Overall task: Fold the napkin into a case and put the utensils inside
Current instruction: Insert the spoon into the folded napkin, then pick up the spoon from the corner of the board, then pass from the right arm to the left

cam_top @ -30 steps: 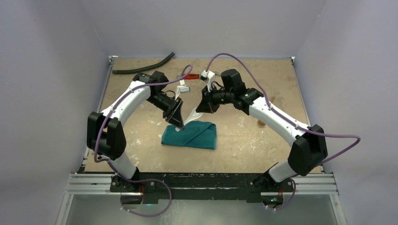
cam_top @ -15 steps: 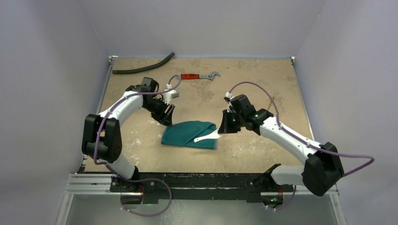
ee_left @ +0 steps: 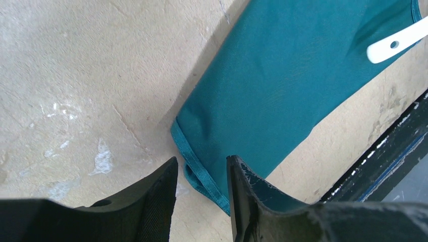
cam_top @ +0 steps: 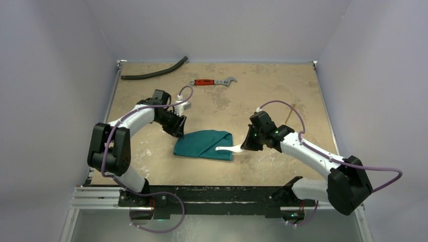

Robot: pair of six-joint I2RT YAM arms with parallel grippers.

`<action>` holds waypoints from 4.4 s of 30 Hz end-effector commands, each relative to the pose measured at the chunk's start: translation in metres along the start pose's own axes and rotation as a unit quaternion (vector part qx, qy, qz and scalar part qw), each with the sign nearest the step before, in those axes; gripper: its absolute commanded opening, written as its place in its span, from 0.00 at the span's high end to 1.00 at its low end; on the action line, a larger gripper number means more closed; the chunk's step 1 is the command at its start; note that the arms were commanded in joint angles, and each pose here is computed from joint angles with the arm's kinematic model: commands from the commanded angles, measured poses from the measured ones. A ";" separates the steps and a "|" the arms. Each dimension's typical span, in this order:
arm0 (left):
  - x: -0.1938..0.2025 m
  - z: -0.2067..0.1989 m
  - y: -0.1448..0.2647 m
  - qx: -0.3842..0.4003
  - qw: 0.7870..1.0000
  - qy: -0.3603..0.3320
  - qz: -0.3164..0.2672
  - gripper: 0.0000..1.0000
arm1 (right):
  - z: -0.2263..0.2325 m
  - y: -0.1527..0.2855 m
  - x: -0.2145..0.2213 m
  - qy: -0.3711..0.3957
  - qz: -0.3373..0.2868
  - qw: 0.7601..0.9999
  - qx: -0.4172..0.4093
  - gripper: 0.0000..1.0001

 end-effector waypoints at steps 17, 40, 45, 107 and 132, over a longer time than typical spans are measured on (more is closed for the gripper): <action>0.001 0.012 -0.022 0.012 1.000 0.019 0.018 0.73 | 0.016 -0.027 0.004 -0.043 -0.026 0.999 -0.006 1.00; 0.001 0.007 -0.022 0.032 0.999 0.021 0.022 0.86 | 0.060 -0.058 0.021 -0.043 -0.026 0.998 -0.034 1.00; 0.001 0.007 -0.020 0.031 0.999 0.018 0.022 0.87 | 0.070 -0.068 0.026 -0.038 -0.023 0.998 -0.039 1.00; -0.074 0.057 0.109 -0.066 0.995 0.034 -0.062 0.06 | -0.090 -0.078 -0.228 -0.116 -0.216 0.959 0.143 1.00; -0.119 0.047 0.139 -0.100 0.889 -0.393 -0.213 0.01 | 0.159 -0.019 -0.128 0.287 -0.038 0.935 -0.206 1.00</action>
Point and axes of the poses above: each gripper's point midway between its finger pads, its own y axis back along the fingers, its own z axis along the line the jaws close on, x = y × z, the point moved 5 cm from there along y, back along the fingers, and after that the axes turned 14 degrees about -y, right-handed, at the moved point
